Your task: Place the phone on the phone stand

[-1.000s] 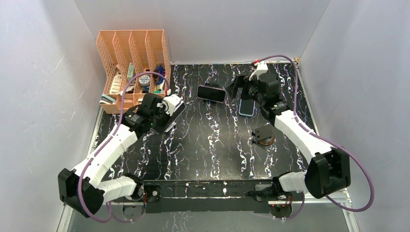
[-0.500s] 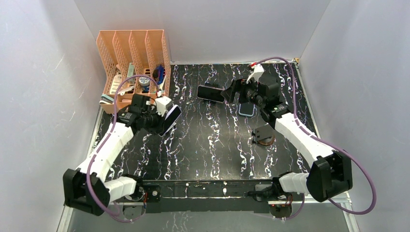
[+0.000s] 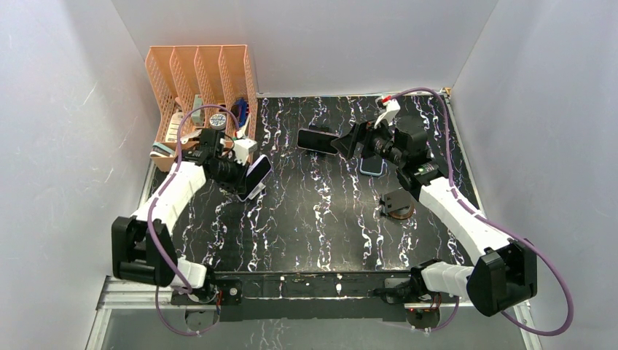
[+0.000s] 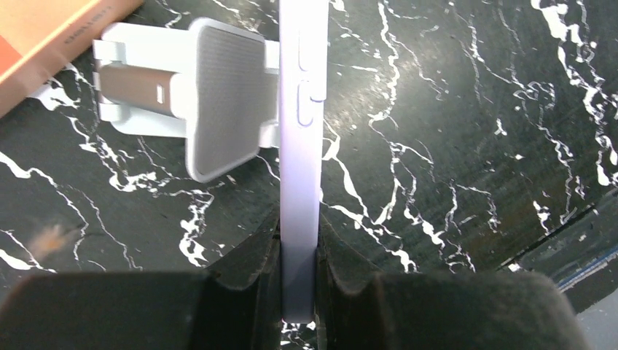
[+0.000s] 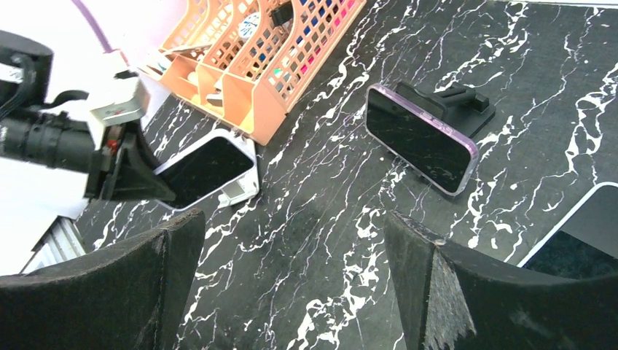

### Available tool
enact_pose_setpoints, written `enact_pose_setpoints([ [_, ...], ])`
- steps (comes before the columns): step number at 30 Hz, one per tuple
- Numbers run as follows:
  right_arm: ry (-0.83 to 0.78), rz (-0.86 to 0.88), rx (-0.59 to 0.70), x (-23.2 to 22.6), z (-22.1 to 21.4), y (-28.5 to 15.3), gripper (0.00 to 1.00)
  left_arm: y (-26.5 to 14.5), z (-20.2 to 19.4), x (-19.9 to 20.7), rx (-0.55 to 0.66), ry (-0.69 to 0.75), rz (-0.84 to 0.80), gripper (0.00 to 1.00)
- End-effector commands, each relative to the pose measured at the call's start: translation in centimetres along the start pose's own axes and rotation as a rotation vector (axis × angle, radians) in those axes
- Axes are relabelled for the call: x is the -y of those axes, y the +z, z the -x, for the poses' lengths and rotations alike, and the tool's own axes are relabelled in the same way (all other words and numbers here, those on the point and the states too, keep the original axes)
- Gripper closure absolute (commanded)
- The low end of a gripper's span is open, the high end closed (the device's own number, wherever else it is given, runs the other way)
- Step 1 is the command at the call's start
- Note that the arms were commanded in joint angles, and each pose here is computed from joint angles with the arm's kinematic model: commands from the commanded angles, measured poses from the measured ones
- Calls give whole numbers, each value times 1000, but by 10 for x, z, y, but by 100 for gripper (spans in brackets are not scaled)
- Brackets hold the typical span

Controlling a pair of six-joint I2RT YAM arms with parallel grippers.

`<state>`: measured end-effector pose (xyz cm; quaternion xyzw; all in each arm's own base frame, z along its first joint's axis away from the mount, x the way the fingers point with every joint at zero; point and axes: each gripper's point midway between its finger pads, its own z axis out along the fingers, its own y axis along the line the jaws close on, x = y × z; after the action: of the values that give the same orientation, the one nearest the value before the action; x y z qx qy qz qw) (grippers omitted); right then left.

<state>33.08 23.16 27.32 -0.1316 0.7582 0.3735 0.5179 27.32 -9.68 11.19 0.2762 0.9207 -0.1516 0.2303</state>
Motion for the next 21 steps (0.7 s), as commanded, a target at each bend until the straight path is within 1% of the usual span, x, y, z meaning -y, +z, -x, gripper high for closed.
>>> enact_pose_setpoints([
  [1,-20,61,41,-15,13,-3,1,-2,18,-18,21,23,3,100],
  [4,-21,70,38,-17,11,-5,1,1,17,-28,18,6,13,100],
  [9,-23,74,39,-18,9,-8,1,-5,18,-41,59,-11,33,100],
  [13,-26,82,39,-20,8,-9,1,0,14,-37,64,-23,-10,100],
  [17,-27,86,37,-20,6,-9,1,9,10,-24,70,-26,-97,100],
  [21,-29,83,36,-18,5,-8,1,15,7,-18,75,-36,-135,100],
])
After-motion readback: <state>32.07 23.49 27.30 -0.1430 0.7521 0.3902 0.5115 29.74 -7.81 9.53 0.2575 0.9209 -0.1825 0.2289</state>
